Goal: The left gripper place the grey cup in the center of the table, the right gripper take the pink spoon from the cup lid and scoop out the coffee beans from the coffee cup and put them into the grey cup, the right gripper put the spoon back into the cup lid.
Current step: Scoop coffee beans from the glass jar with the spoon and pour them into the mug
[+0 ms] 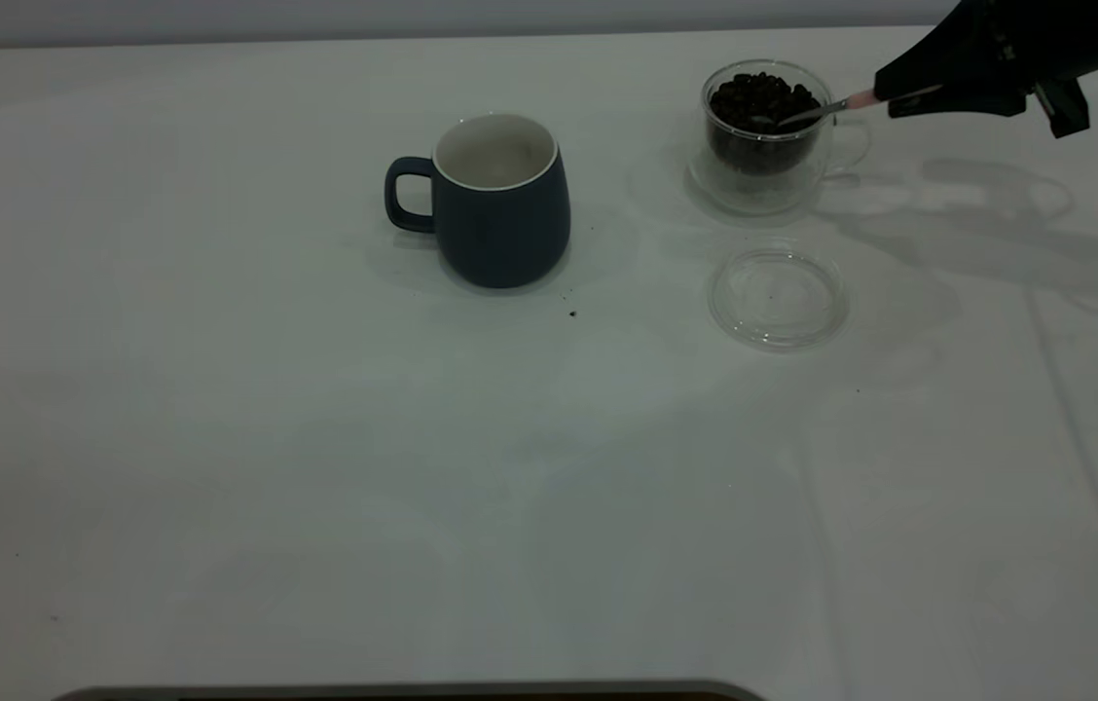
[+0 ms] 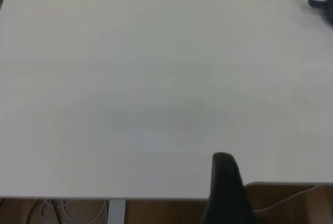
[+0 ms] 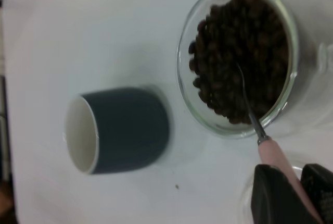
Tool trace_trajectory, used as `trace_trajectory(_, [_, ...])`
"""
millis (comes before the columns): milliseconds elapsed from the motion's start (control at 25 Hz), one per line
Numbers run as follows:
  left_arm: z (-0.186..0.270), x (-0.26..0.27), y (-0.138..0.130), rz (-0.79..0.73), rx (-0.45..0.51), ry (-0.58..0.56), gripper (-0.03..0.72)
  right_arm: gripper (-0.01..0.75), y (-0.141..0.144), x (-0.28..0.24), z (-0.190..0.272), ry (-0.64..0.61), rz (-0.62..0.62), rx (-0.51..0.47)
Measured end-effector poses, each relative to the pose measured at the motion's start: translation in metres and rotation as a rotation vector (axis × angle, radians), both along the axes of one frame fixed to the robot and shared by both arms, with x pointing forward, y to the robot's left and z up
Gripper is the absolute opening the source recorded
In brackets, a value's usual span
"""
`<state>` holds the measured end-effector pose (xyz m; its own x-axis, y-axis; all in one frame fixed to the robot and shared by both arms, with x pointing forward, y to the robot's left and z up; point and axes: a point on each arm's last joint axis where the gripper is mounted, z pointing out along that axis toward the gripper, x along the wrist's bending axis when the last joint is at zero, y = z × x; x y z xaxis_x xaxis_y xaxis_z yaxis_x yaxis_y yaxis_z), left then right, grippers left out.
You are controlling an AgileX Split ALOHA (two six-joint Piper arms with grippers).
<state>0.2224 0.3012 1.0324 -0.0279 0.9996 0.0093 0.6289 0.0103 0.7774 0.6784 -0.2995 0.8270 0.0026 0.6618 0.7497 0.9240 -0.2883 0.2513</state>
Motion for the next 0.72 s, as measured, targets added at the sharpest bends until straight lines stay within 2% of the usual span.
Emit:
trace_trajectory(440, [0.0,0.0,0.0,0.001,-0.001,0.0,0.565,0.106,-0.027,-0.008,-0.025,0.076,-0.085,0.21])
trace_trajectory(720, [0.0,0.0,0.0,0.001,-0.001,0.0,0.565,0.106,-0.026,-0.009,-0.026,0.087,-0.083,0.255])
